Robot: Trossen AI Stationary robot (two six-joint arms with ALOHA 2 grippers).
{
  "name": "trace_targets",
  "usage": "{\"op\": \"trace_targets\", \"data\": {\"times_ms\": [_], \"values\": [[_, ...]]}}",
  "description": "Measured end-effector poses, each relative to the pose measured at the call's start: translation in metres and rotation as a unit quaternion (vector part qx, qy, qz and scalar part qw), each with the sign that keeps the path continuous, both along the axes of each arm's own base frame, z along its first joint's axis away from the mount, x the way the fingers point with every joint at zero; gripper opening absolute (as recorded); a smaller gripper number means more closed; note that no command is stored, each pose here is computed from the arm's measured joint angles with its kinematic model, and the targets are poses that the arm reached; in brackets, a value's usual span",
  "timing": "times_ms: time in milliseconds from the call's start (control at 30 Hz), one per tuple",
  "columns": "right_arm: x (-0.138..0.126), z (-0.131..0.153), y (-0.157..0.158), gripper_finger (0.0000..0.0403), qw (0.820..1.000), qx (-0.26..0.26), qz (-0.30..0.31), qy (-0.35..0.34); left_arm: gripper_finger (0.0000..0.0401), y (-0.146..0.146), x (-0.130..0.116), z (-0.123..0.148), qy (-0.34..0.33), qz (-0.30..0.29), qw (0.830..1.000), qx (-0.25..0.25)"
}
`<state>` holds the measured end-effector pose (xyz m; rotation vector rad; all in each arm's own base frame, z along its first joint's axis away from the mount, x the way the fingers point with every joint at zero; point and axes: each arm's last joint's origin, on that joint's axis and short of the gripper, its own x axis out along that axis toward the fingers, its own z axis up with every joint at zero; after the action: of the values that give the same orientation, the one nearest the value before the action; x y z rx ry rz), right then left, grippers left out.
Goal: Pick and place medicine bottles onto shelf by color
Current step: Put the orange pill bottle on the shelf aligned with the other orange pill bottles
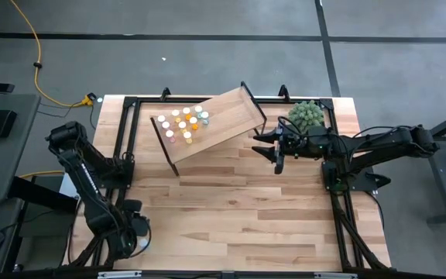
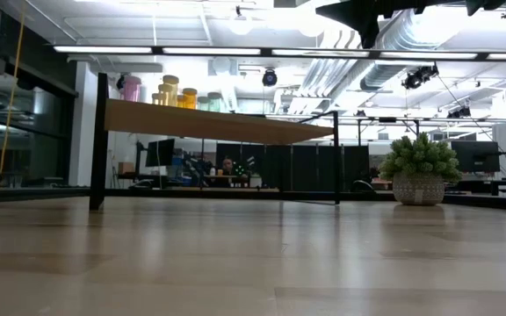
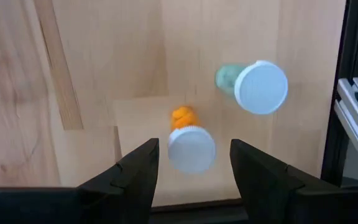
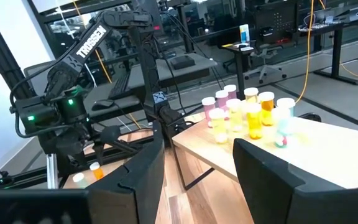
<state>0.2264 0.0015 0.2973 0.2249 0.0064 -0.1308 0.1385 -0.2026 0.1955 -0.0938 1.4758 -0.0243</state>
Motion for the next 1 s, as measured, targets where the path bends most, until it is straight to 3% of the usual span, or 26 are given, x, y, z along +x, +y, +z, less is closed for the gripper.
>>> {"op": "trace_targets", "data": {"times_ms": [767,1000], "values": [[-0.0001,-0.0018,0.0,0.0183,1.0,0.0,0.0,0.009,0.0188,-0.008,-0.005,-0.0102,0.011,-0.025,0.999,0.02],[-0.0001,-0.0018,-0.0004,0.0183,1.0,-0.001,-0.006,0.009,0.0165,-0.0074,-0.0041,-0.0102,-0.004,-0.015,0.999,0.03]]}}
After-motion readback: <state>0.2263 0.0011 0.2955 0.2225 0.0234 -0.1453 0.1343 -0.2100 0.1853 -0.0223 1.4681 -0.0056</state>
